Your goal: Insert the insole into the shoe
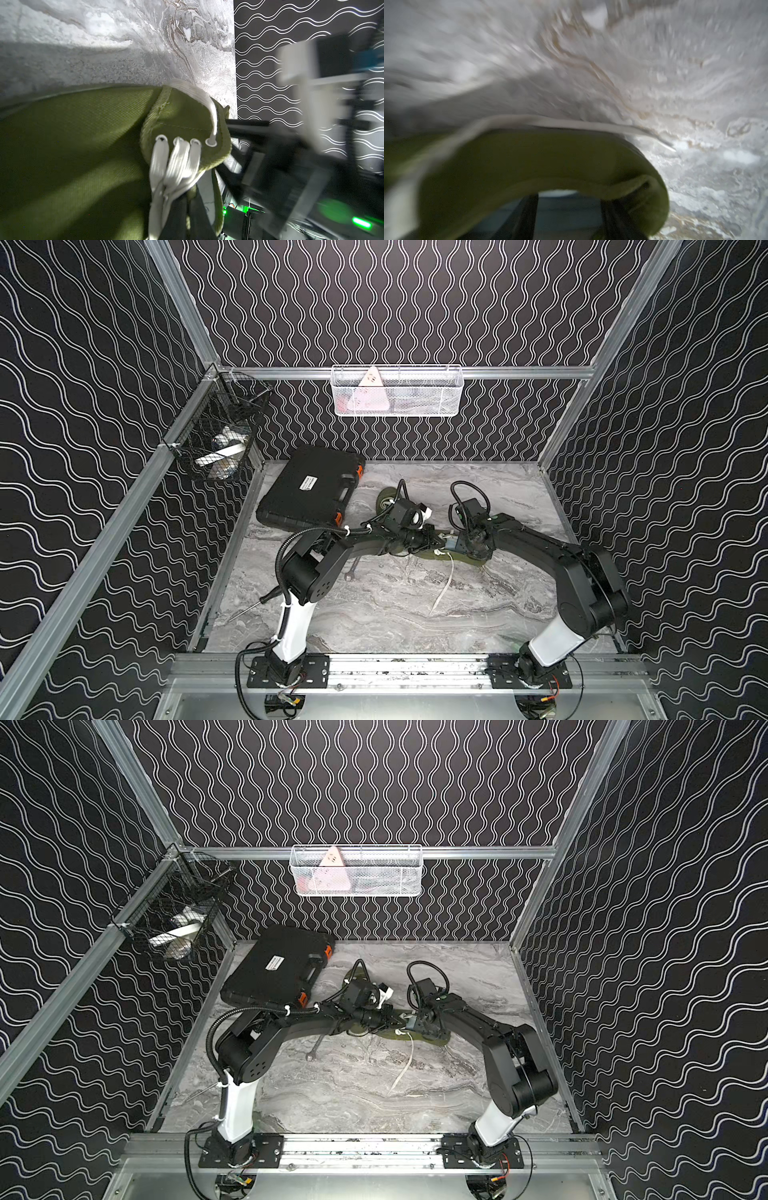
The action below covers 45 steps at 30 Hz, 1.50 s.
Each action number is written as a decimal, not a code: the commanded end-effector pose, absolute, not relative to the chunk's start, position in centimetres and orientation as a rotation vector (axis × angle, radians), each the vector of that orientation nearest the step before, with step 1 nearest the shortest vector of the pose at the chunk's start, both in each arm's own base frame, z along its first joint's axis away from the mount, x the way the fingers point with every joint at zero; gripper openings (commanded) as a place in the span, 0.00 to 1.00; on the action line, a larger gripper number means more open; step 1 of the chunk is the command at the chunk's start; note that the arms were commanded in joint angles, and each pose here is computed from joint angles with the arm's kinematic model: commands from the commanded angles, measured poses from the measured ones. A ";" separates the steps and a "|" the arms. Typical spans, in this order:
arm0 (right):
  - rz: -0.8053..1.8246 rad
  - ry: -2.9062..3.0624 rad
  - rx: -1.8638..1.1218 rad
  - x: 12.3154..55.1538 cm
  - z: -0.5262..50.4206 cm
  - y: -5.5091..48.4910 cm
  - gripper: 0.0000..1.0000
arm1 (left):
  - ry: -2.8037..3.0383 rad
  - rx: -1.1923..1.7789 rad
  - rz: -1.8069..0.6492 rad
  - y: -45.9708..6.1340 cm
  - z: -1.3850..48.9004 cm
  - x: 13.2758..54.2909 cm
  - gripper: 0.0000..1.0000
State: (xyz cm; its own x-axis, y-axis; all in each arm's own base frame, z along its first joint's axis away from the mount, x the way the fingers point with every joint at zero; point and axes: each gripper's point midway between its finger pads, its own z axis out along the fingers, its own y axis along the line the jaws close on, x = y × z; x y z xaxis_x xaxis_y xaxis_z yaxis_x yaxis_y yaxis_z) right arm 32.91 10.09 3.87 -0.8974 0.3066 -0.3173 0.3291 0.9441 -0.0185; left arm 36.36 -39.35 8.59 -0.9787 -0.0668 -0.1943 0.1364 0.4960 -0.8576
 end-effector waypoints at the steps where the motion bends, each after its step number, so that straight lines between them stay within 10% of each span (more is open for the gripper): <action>1: -0.185 2.857 0.484 31.7 3.3 9.4 0.53 | 2.529 0.089 -1.488 -39.3 9.3 36.2 0.00; 45: 0.177 2.867 0.479 31.3 5.5 11.1 0.53 | 2.651 0.326 -1.099 -38.6 8.3 35.8 0.00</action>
